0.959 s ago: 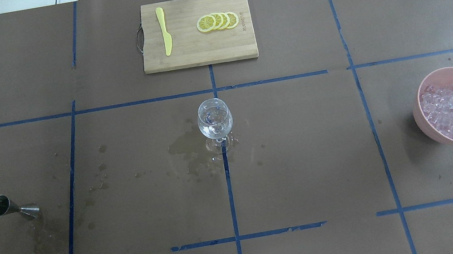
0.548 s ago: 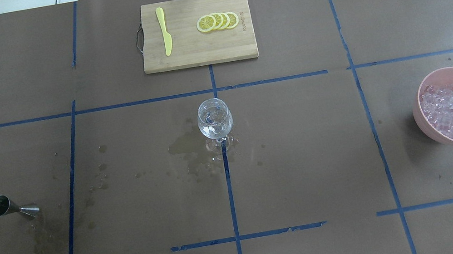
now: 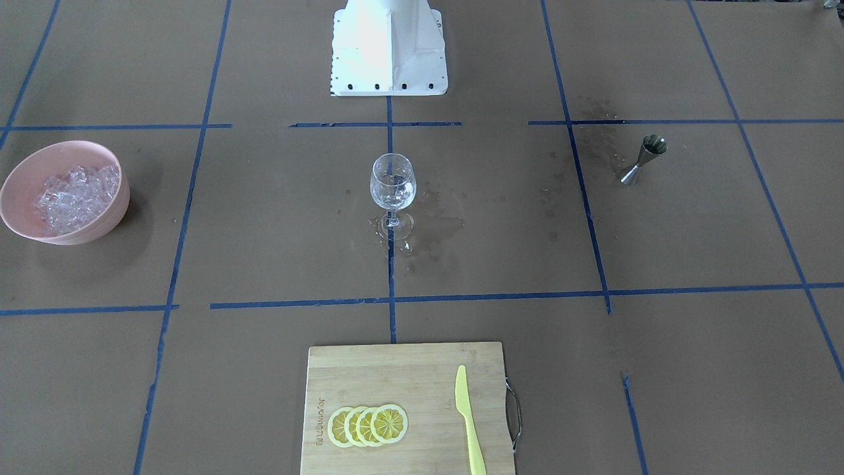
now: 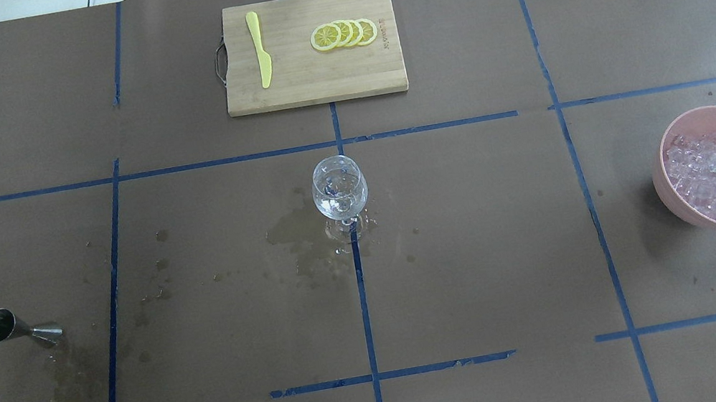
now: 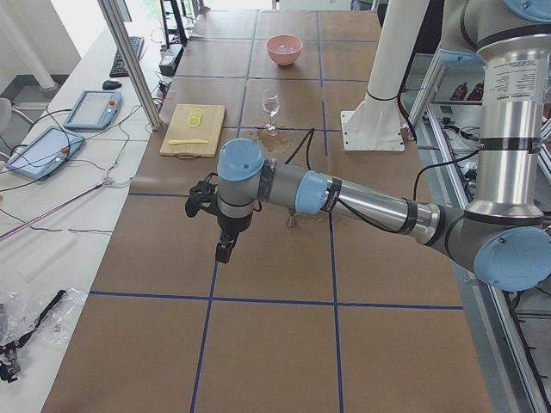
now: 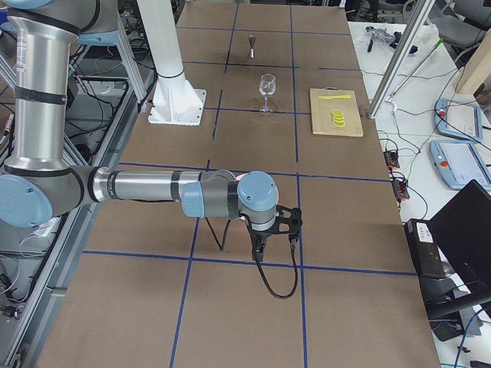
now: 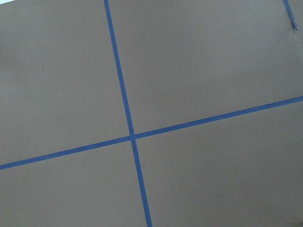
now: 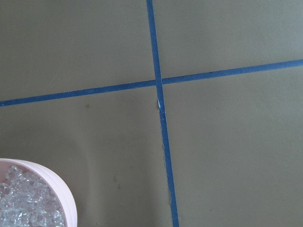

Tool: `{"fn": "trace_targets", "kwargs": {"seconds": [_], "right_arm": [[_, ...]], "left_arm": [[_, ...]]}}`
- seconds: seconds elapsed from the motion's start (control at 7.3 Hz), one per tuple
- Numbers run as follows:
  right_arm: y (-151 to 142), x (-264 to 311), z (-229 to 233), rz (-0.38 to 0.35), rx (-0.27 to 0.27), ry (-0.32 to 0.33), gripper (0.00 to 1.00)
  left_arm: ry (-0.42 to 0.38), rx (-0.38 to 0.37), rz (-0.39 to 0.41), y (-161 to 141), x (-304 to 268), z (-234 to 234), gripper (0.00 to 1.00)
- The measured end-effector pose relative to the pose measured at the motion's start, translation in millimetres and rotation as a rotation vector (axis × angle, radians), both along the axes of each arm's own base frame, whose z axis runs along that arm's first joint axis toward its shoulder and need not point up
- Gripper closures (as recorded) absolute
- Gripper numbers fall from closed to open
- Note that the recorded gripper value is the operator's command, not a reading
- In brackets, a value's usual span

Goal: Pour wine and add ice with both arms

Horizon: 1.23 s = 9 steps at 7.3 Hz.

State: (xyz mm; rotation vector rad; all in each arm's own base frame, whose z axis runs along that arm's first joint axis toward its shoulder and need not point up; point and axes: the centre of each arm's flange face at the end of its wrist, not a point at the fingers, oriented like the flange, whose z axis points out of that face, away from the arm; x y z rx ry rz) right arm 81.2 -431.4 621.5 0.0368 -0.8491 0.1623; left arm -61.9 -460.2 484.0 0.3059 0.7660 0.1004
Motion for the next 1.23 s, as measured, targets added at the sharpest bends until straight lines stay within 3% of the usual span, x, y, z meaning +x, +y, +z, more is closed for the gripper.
{"fn": "trace_targets", "kwargs": {"seconds": [0.27, 0.41, 0.82, 1.23], "right_arm": [[-4, -1, -5, -0.001, 0.007, -0.006, 0.00], [-5, -1, -6, -0.002, 0.009, -0.008, 0.00], [-6, -2, -8, -0.003, 0.009, -0.013, 0.00], [-5, -3, -7, -0.003, 0.003, -0.021, 0.00]], "left_arm": [[0.053, -0.027, -0.034, 23, 40, -32, 0.07], [0.098, -0.043, -0.052, 41, 69, -38, 0.01], [0.263, -0.070, -0.136, 118, 157, -28, 0.01], [0.325, -0.060, -0.218, 156, 210, -34, 0.01]]}}
